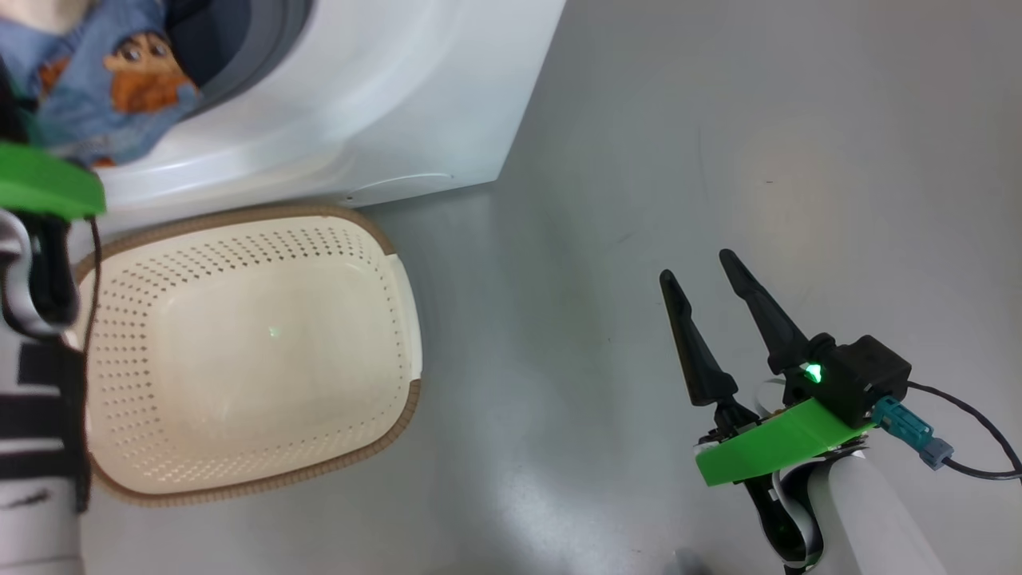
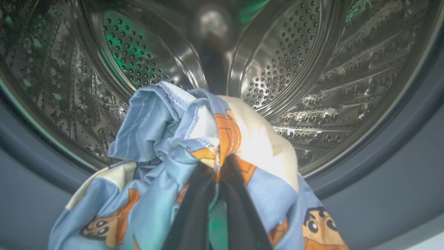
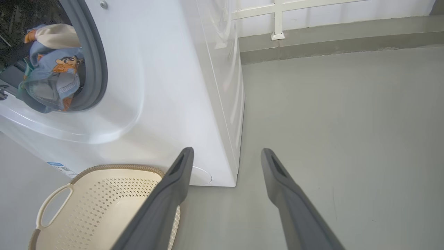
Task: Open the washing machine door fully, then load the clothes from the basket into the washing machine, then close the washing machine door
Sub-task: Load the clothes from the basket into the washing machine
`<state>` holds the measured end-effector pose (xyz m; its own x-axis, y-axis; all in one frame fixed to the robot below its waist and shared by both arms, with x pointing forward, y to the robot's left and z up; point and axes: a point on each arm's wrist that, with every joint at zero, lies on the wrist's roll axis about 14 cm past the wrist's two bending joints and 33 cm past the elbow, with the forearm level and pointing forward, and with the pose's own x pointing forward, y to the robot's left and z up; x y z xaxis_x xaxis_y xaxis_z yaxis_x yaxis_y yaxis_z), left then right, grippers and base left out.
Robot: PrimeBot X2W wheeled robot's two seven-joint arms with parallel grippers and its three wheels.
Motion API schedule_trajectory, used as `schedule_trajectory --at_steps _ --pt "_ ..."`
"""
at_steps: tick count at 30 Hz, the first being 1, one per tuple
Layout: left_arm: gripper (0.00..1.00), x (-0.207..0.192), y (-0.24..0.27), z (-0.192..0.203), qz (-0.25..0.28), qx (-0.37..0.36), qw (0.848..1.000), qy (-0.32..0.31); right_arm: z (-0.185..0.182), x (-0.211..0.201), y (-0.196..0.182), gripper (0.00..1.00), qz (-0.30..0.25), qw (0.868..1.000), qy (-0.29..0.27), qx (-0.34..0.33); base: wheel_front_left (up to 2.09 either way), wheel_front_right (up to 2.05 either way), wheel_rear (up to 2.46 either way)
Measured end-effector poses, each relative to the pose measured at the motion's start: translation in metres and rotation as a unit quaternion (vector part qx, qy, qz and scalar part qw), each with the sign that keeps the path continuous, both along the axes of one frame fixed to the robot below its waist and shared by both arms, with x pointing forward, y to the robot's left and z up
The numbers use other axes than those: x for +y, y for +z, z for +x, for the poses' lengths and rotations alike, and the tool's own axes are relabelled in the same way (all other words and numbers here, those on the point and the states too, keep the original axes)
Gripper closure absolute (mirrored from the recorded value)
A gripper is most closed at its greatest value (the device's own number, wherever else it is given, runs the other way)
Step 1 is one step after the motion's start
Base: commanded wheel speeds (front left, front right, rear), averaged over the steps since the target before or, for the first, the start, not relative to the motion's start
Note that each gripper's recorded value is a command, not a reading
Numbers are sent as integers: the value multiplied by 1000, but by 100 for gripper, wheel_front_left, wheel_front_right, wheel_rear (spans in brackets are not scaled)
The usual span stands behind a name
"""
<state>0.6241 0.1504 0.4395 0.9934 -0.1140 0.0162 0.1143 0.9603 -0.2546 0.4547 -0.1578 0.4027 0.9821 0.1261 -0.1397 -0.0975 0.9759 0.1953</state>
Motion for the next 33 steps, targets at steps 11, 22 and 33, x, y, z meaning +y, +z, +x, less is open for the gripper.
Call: schedule_trajectory --at_steps 11,22,33 --pt "100 -24 25 48 51 -1 998 -36 -7 -12 0 0 -1 1000 -16 7 0 0 0" --pt "100 -22 -8 84 79 47 995 -39 -10 -19 -27 0 -5 999 -27 41 0 0 0" --pt "100 -24 -38 118 123 57 990 -50 -12 -18 -66 0 -2 996 -25 85 0 0 0"
